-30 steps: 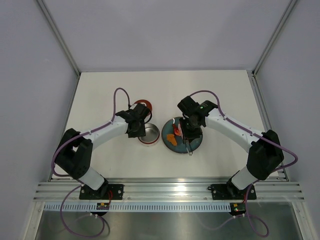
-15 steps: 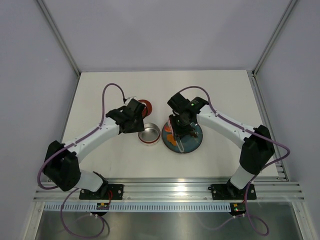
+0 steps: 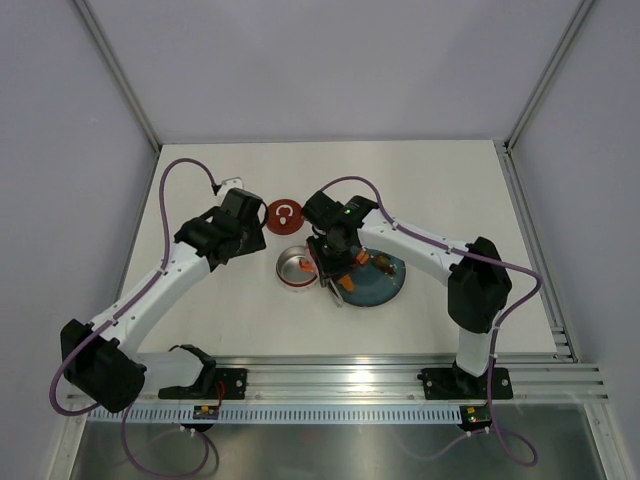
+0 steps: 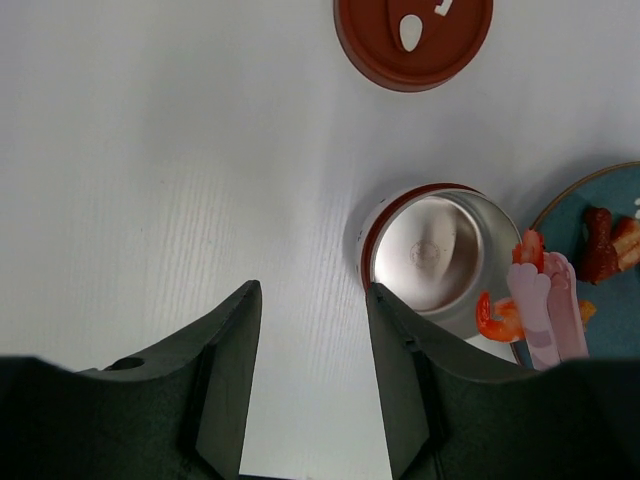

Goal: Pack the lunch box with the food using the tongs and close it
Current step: Place the fake food in the packing box.

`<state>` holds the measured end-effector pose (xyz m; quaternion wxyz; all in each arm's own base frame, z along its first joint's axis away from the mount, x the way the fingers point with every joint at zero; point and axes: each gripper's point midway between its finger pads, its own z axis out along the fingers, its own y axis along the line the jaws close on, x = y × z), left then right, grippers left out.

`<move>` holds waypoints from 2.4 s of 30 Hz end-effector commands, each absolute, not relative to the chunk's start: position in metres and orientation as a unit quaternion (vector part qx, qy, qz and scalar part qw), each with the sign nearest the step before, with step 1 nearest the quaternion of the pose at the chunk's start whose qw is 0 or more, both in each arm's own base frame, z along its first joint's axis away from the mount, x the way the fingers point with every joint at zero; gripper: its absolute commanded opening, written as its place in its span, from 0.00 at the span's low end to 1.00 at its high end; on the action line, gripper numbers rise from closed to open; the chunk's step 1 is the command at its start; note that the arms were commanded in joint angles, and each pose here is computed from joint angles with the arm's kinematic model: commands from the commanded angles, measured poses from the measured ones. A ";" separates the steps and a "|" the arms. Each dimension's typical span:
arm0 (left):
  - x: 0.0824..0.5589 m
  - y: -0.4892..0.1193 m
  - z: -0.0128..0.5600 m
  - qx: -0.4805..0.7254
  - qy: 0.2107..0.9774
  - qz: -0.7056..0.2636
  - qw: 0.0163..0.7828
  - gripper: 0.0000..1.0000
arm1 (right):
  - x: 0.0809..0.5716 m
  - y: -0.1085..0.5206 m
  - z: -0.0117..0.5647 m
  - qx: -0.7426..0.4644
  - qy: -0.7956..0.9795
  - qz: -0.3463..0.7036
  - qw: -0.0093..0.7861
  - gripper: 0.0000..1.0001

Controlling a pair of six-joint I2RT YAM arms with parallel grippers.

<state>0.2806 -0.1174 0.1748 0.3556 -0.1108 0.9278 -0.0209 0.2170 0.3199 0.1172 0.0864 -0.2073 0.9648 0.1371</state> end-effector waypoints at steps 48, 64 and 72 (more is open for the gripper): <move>0.277 -0.108 0.171 -0.111 0.925 -0.016 0.363 0.54 | 0.217 0.367 0.104 -0.261 0.950 0.158 0.072 0.36; 0.277 -0.104 0.173 -0.113 0.924 -0.010 0.365 0.54 | 0.233 0.356 0.149 -0.255 0.945 0.147 0.143 0.35; 0.279 -0.095 0.186 -0.115 0.915 0.002 0.387 0.55 | 0.242 0.294 0.162 -0.188 0.961 0.119 0.167 0.36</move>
